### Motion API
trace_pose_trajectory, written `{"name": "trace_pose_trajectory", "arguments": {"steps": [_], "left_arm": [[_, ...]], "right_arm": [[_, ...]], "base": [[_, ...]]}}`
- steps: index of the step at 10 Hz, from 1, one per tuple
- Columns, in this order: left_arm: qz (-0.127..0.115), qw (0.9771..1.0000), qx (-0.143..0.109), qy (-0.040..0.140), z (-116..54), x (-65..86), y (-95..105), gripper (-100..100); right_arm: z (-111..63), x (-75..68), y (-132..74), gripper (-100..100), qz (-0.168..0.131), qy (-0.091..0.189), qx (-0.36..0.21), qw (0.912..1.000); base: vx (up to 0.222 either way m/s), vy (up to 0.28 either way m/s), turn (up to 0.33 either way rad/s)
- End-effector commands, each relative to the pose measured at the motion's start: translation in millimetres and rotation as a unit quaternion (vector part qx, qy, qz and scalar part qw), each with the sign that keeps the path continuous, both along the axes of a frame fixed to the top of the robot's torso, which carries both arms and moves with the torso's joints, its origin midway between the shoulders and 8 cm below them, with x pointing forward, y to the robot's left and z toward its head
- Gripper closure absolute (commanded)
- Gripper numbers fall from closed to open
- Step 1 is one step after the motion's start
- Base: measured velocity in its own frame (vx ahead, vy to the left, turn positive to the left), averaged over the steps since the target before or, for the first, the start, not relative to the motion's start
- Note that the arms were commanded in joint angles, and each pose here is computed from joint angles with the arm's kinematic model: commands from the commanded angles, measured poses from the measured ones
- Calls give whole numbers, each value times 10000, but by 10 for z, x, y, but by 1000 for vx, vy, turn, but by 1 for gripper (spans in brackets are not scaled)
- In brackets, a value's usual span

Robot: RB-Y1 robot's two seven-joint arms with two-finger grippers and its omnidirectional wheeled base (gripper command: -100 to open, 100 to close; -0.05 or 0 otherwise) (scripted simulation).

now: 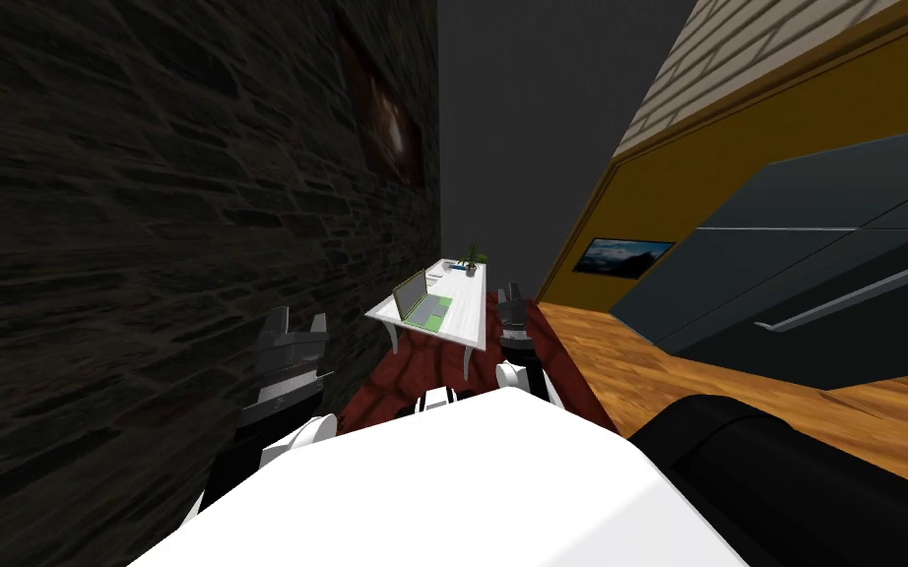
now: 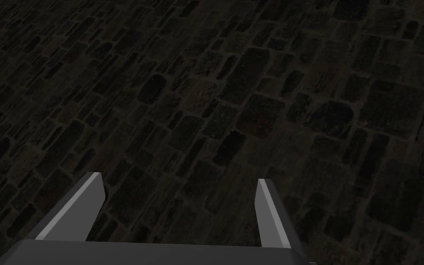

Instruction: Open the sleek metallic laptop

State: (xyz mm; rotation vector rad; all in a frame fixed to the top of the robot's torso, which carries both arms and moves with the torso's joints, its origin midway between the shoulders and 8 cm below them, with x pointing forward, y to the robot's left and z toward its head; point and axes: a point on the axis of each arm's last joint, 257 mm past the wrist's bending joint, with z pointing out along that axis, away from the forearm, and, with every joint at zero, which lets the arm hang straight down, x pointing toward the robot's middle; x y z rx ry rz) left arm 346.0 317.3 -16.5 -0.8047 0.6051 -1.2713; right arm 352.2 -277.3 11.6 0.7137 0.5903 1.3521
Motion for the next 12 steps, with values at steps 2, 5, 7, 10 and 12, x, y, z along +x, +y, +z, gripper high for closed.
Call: {"name": "trace_pose_trajectory", "arguments": {"steps": [2, 5, 7, 10, 12], "left_arm": [[-200, 9990, 356, 181, -41, 66, -93, -100], [-346, 9966, 639, 400, -123, 140, -178, -100], [-496, 9914, 974, 725, -273, 242, -279, -100], [-619, 9839, 1304, 1049, -439, 331, -362, -100], [-697, 9772, 1549, 1274, -562, 385, -409, -100]], "right_arm": [[-3, 1, 0, 0, 0, 4, 0, 10000], [-3, 1, -1, 0, 0, 4, 0, 10000], [-3, 1, 0, 0, 0, 4, 0, 10000], [-4, 1, -1, 0, -1, 5, 0, 10000], [-3, 1, -1, 0, -1, 5, 0, 10000]], "base": [[25, 18, -63], [41, 25, -86], [81, 74, -210], [76, 62, -130], [84, 71, -172]]}}
